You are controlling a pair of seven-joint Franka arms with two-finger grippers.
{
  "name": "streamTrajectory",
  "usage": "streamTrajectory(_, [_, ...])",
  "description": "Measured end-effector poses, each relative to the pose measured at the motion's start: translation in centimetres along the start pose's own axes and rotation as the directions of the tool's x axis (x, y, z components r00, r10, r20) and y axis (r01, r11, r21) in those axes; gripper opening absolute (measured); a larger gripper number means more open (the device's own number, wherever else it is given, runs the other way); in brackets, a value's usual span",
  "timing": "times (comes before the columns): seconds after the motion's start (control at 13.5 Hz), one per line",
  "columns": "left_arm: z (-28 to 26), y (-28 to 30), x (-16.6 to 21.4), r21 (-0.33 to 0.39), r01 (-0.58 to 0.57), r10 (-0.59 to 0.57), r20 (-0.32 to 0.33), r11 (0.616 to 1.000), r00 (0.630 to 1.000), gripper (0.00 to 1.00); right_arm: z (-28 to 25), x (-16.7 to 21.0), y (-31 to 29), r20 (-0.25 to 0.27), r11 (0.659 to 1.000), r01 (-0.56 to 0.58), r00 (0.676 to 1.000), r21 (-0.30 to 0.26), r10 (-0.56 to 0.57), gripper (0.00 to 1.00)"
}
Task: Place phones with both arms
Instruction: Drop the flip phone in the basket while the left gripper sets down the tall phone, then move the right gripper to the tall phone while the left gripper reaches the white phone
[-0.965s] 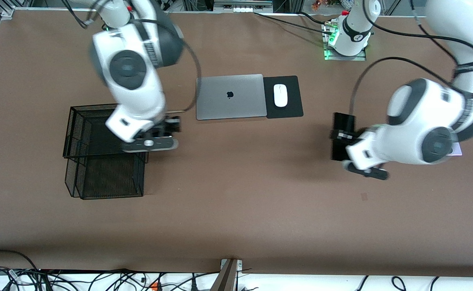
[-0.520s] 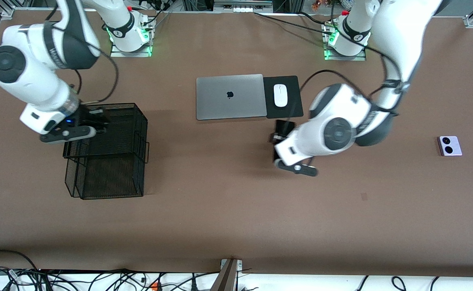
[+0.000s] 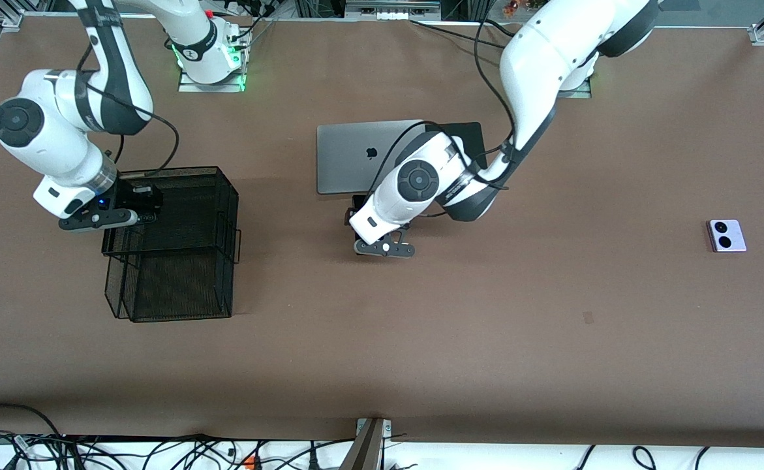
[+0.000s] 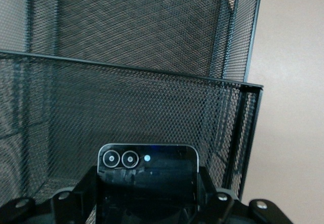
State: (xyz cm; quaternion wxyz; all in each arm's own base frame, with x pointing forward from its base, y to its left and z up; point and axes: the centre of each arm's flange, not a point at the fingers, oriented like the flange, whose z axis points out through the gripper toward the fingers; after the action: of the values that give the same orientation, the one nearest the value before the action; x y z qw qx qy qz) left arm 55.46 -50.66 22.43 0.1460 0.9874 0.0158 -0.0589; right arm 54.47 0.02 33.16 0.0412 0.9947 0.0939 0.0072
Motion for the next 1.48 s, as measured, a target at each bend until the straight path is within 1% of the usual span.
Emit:
streamTrajectory(0.15, [2.6,-0.4,-0.2,-0.002,0.022,-0.022,0.010,1.000,1.000,0.81,1.9,0.1,0.5,0.012,1.000,0.006,1.000,0.023,-0.007,0.80])
streamTrajectory(0.3, [4.2,-0.9,-0.3,0.004,0.029,-0.030,0.025,1.000,0.999,0.81,2.7,0.2,0.6,0.016,1.000,0.009,1.000,0.024,-0.009,0.80])
streamTrajectory(0.37, [4.5,-1.0,-0.3,0.005,0.031,-0.031,0.026,1.000,0.999,0.81,2.4,0.5,0.7,0.009,1.000,0.009,1.000,0.022,-0.009,0.80])
streamTrajectory(0.45, [4.5,-1.1,-0.3,0.005,0.032,-0.032,0.025,0.999,0.999,0.81,1.9,0.8,0.8,0.000,1.000,0.009,1.000,0.020,-0.009,0.83])
streamTrajectory(0.52, [4.5,-1.2,-0.1,0.008,0.032,-0.032,0.020,0.999,0.999,0.81,1.2,1.4,0.9,-0.008,1.000,0.011,1.000,0.018,-0.011,0.93])
streamTrajectory(0.59, [4.4,-1.5,0.2,0.014,0.034,-0.034,0.013,0.999,0.999,0.81,0.1,2.0,1.0,-0.003,1.000,0.013,1.000,0.021,-0.013,1.00])
streamTrajectory(0.67, [4.4,-1.7,0.4,0.017,0.035,-0.035,0.008,0.999,0.999,0.81,-1.3,2.8,1.1,0.008,1.000,0.016,1.000,0.026,-0.016,1.00])
streamTrajectory(0.74, [4.3,-1.7,0.6,0.017,0.036,-0.036,0.003,0.999,0.999,0.87,-3.1,3.7,1.1,0.017,0.999,0.019,1.000,0.031,-0.019,1.00])
streamTrajectory(0.82, [4.0,-1.6,0.8,0.011,0.037,-0.037,-0.005,0.999,0.999,0.97,-4.9,4.4,1.1,0.024,0.999,0.022,0.999,0.036,-0.023,1.00])
streamTrajectory(0.89, [3.3,-1.5,1.2,0.004,0.038,-0.038,-0.017,0.999,0.999,1.00,-6.6,5.1,1.1,0.030,0.999,0.024,0.999,0.040,-0.025,1.00])
streamTrajectory(1.04, [0.9,-1.7,2.4,-0.003,0.051,-0.051,-0.041,0.999,0.998,1.00,-9.7,5.9,1.0,0.048,0.999,0.007,0.999,0.048,-0.009,1.00])
streamTrajectory(1.11, [-1.1,-2.6,3.2,0.023,0.066,-0.065,-0.029,0.998,0.997,1.00,-11.1,6.2,0.7,0.056,0.999,-0.012,0.998,0.051,0.009,1.00])
streamTrajectory(1.26, [-6.7,-6.0,4.6,0.127,0.084,-0.089,0.035,0.988,0.995,1.00,-13.3,6.9,-0.4,0.055,0.998,-0.048,0.997,0.050,0.046,1.00])
streamTrajectory(1.41, [-12.8,-10.3,5.6,0.243,0.043,-0.067,0.089,0.969,0.994,1.00,-14.2,7.6,-3.6,0.048,0.996,-0.073,0.996,0.050,0.070,1.00])
streamTrajectory(1.48, [-15.3,-12.4,5.9,0.290,0.024,-0.058,0.110,0.957,0.992,1.00,-14.3,8.0,-6.1,0.046,0.996,-0.081,0.996,0.046,0.079,1.00])
